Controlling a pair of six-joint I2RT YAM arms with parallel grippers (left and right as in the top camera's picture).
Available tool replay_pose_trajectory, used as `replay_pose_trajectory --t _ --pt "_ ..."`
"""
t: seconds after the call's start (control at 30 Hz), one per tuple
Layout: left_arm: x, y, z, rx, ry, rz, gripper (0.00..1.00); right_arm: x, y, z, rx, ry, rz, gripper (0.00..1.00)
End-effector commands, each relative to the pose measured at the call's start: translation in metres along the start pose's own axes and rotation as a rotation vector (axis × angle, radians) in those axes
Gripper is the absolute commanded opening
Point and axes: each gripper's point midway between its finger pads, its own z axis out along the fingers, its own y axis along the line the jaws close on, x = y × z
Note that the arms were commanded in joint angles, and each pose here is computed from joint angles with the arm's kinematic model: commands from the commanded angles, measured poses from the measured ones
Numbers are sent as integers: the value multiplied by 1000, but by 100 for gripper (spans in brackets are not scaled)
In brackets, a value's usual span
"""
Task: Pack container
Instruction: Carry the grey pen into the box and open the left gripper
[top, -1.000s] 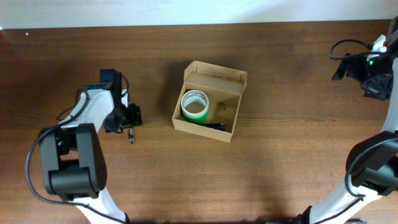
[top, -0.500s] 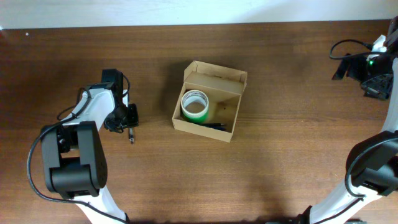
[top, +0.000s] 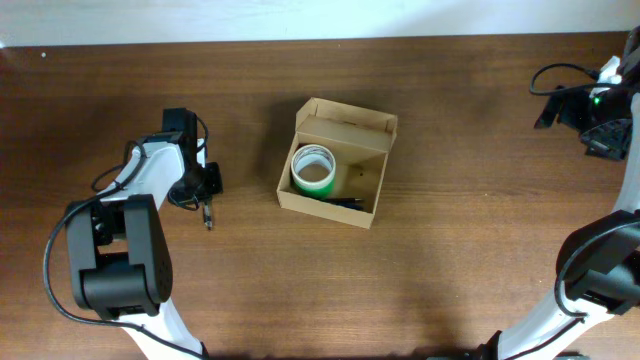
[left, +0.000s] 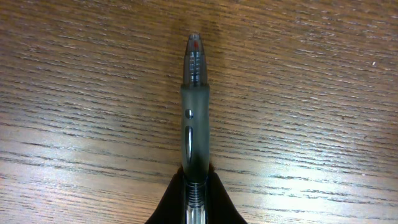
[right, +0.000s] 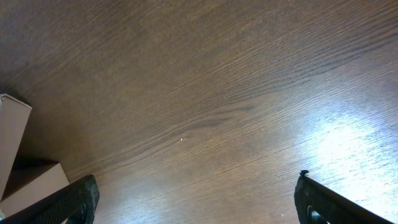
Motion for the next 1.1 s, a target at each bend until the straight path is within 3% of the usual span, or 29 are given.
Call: replay_pose_trajectory --t 0.0,0.17,0.3,0.33,0.37,0.47,0.53,0.63,0.73,0.97,1.07 --pt "3 -14 8 75 53 -1 2 1 3 1 -6 5 0 99" --pt "-37 -45 -61 236 -1 96 2 1 3 1 -6 5 0 99" --pt "-94 -57 -187 252 -278 329 2 1 3 1 -6 5 0 99" --pt "-106 -66 -253 229 -440 482 2 1 3 1 -6 5 0 99" --pt "-108 -71 -276 216 -499 552 2 1 3 1 -6 5 1 99" --pt "-86 -116 -377 184 -774 947 2 1 3 1 -6 5 0 99" --pt "-62 -153 -406 164 -874 1195 2 1 3 1 -6 5 0 99" --pt "-13 -205 -378 179 -785 1594 2 1 3 1 -6 5 0 99" --pt "24 -222 -335 237 -602 1823 2 1 3 1 -6 5 0 99" --pt "61 -241 -242 373 -262 2057 2 1 3 1 -6 5 0 99" --pt "67 -246 -203 422 -144 2073 2 1 3 1 -6 5 0 99"
